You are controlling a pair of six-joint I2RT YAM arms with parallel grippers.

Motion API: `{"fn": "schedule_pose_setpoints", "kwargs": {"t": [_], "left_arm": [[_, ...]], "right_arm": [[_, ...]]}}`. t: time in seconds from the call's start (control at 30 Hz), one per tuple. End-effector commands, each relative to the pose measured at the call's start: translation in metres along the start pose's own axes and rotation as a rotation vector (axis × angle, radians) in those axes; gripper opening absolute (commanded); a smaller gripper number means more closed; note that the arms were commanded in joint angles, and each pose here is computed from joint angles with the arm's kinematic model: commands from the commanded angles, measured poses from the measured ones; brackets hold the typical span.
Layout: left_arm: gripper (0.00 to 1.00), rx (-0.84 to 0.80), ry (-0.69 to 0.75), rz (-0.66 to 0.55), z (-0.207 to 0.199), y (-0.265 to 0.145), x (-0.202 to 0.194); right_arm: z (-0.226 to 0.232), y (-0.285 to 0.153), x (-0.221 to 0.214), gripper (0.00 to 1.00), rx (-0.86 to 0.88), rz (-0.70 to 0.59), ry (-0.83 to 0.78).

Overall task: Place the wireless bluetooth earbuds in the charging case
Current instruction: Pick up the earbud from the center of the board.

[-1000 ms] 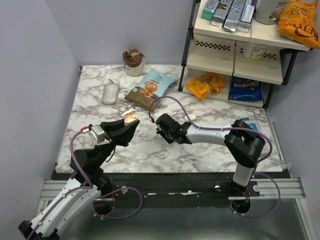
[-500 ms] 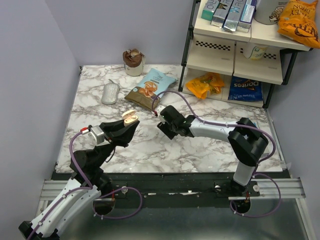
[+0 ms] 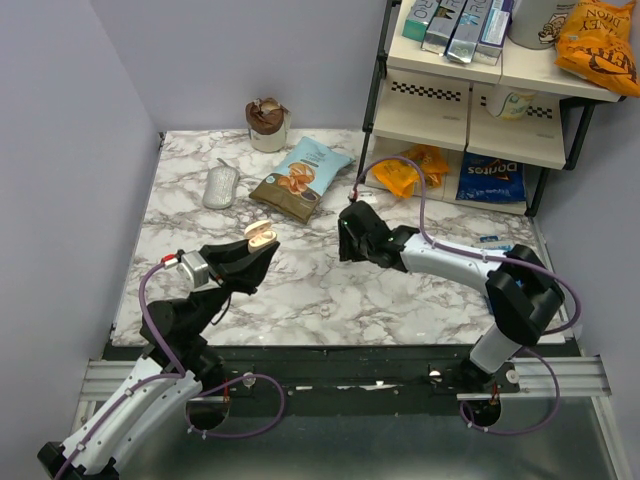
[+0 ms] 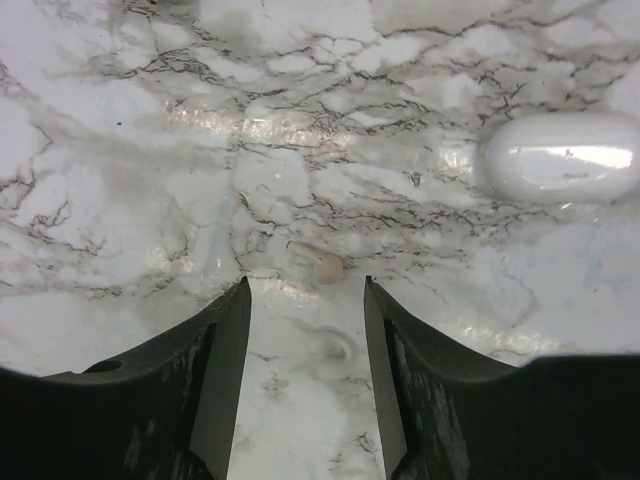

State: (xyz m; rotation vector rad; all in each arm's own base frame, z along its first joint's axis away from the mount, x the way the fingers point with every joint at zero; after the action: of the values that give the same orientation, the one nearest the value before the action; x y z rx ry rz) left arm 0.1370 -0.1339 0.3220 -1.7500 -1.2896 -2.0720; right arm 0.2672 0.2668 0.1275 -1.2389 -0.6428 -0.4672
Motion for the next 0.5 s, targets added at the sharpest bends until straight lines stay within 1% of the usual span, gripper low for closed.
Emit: {"fn": "schedule_pose_setpoints", "kwargs": {"t": [0.0,0.17,0.23,0.37,0.43,0.47], "left_arm": [[0.00,-0.007,-0.021,-0.013,-0.001,0.002,0.002],[0.00,-0.014,-0.030,-0.003,-0.002,0.003,-0.001],[0.00,-0.013,-0.030,-0.001,-0.002,0.001,-0.001],[0.00,-0.011,-0.031,0.001,-0.002,0.001,-0.003],[0.00,-0.011,-0.028,0.001,-0.002,0.001,-0.003],[0.00,-0.010,-0.028,0.003,-0.002,0.001,-0.003]], "right_arm": [[0.003,0.008,-0.018,0.57,-0.045,0.066,0.226],[0.001,0.027,-0.021,0.61,-0.091,0.095,0.111],[-0.003,0.035,-0.027,0.61,-0.108,0.113,0.061],[-0.010,0.045,-0.028,0.61,-0.155,0.108,-0.032],[-0.009,0.047,-0.025,0.59,-0.144,0.098,-0.054],[-0.009,0.048,-0.025,0.56,-0.143,0.100,-0.077]]}}
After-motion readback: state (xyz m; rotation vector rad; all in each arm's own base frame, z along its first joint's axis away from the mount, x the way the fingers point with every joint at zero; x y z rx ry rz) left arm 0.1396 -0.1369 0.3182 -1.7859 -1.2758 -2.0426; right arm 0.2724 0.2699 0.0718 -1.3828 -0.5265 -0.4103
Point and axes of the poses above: each gripper's point midway between its finger pads, its own y axis out along the fingers, its own z axis along the line the jaws close on, x = y × z, the point moved 6 cm from there along -y, back along the fingers, and after that the axes turned 5 degrees about y, right-handed, at the moved point
